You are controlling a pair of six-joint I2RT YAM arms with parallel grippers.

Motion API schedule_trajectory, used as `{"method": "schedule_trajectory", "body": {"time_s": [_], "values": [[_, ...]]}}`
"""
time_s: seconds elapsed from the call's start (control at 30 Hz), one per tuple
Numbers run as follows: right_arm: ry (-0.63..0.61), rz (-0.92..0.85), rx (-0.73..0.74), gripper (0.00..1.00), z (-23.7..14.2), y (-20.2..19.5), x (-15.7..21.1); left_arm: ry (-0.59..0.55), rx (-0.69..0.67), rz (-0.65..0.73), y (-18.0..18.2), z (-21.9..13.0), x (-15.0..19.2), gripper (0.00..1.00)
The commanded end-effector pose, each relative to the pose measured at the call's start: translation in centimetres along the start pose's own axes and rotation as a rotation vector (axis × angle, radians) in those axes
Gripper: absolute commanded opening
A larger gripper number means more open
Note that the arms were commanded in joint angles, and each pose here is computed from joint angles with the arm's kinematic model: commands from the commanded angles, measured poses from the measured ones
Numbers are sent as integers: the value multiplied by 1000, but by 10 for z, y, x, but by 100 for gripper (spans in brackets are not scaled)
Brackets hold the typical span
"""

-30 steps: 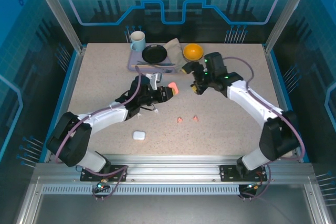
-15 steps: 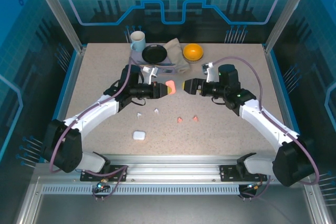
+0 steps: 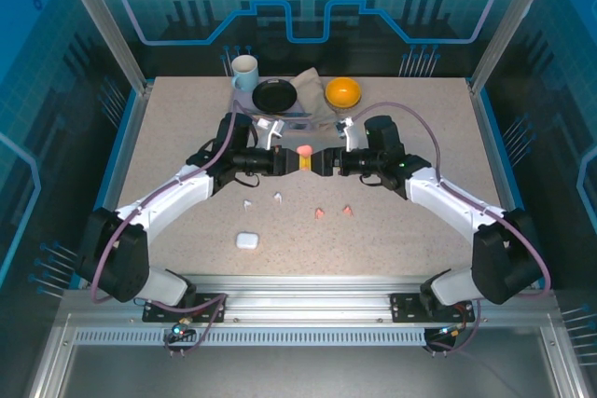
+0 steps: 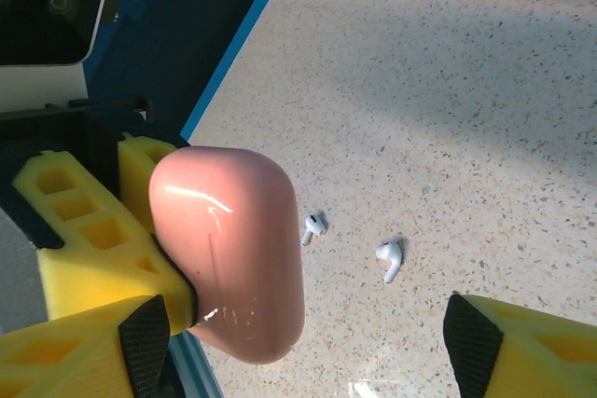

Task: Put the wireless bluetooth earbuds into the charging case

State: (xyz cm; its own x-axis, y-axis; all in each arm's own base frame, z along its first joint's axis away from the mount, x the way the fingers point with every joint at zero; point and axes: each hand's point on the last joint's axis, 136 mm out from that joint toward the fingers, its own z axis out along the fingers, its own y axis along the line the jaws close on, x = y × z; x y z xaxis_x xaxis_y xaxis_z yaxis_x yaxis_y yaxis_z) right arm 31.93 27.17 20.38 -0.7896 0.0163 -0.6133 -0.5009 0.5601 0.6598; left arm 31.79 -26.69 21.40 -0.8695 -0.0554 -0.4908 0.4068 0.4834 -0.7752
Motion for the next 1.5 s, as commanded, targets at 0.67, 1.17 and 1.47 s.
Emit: {"method": "schedule_trajectory", "body": {"time_s": [0.67,1.17,1.47], "values": [[-100,159,29,73,-34,-34,2,-19,81,82,-36,-17,-9,4],[-129,160,-128,45,-37,-1,-9,-46,139,60,-44,-15,-16,4],[-144,149,-157,44,-33,7,-15,-51,159,46,-44,-10,-19,4]]}}
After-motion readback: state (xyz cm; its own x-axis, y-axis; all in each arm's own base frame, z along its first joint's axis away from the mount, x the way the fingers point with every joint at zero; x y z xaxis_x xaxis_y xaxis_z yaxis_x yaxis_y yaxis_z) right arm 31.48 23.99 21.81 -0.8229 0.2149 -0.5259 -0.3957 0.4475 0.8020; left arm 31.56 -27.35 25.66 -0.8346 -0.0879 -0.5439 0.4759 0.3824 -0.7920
